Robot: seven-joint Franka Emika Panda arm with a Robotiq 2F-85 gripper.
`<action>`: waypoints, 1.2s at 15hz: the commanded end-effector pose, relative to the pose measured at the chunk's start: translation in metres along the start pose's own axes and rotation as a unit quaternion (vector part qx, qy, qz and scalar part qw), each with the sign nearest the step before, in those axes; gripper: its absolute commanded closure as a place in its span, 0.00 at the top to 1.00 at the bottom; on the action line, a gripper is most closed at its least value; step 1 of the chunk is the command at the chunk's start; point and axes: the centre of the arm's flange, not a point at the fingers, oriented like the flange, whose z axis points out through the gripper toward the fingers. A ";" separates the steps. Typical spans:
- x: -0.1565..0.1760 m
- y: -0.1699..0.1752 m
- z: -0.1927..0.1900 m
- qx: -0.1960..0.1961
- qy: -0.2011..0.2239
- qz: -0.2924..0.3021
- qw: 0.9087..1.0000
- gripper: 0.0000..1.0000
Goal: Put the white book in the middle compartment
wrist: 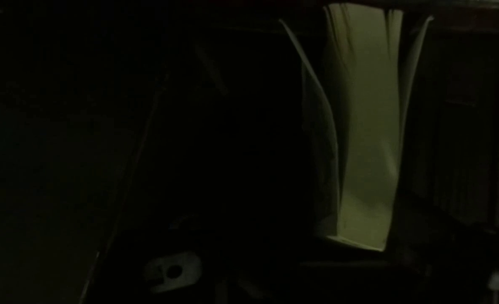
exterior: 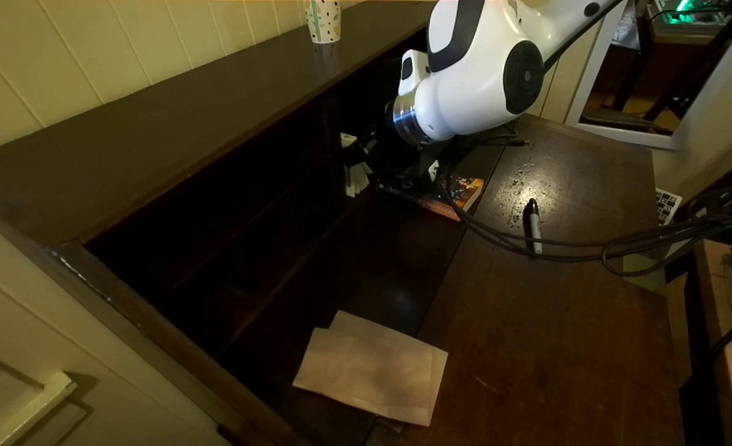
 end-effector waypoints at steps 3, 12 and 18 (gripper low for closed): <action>0.005 -0.021 -0.022 0.027 0.023 0.005 0.999 1.00; 0.003 -0.039 -0.082 0.054 0.007 0.013 0.998 1.00; 0.004 -0.075 -0.132 0.092 -0.033 0.013 0.995 1.00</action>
